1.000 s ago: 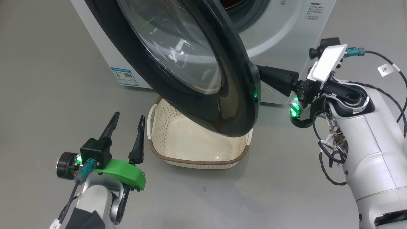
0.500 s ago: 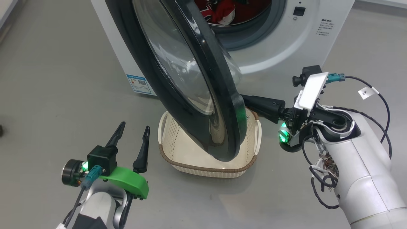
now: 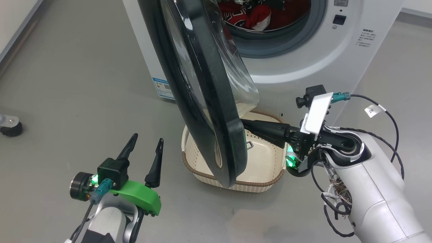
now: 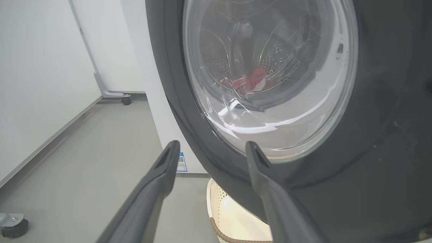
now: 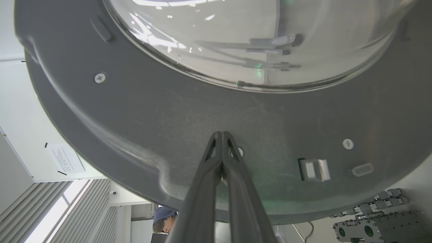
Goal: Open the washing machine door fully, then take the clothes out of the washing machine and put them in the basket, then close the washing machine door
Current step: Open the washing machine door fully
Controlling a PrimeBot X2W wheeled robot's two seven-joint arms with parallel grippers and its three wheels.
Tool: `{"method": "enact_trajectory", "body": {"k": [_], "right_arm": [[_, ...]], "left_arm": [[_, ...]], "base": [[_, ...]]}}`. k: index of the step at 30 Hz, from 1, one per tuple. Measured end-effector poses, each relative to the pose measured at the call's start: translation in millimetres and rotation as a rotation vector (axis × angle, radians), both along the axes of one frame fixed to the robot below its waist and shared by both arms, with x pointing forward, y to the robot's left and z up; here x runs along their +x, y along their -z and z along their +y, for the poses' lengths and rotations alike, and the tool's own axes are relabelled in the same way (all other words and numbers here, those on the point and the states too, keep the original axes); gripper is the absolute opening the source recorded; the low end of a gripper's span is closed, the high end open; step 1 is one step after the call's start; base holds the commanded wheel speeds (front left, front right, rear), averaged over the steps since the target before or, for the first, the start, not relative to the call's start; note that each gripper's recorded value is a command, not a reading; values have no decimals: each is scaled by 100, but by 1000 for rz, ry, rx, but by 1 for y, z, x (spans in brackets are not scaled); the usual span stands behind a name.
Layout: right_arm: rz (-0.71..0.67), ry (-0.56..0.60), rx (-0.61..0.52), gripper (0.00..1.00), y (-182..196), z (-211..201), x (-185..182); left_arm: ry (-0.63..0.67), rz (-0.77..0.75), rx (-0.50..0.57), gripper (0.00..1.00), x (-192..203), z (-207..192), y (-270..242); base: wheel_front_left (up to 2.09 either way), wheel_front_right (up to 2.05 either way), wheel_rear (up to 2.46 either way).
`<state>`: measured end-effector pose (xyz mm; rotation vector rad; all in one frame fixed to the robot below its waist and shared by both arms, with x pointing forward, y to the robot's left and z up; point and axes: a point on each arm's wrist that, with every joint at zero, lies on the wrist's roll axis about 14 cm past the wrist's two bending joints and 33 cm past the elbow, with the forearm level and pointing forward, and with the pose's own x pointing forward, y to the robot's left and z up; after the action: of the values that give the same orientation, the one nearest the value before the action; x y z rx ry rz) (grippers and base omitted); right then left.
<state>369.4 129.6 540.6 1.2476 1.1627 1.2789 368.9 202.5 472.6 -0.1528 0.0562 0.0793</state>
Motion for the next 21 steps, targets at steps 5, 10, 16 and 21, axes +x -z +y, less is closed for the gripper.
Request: {"method": "enact_trajectory", "body": {"k": [5,10,16,21], "right_arm": [[0,-54,12,0,-2,12,-14],[-3,-87,27,0,-6,22,-23],[4,-122,40,0,-8,33,-33],[15,-145,46,0,-8,40,-41]], "left_arm": [[-17,-2,1,100,-5,5,-1],[-38,-3,-6,100,-9,11,-2],[-61,-1,-9,100,-14,18,-2],[-76,1,-7,100,-16,21,-2]], "base": [[0,0,0],[0,0,0],[0,0,0],[0,0,0]]}}
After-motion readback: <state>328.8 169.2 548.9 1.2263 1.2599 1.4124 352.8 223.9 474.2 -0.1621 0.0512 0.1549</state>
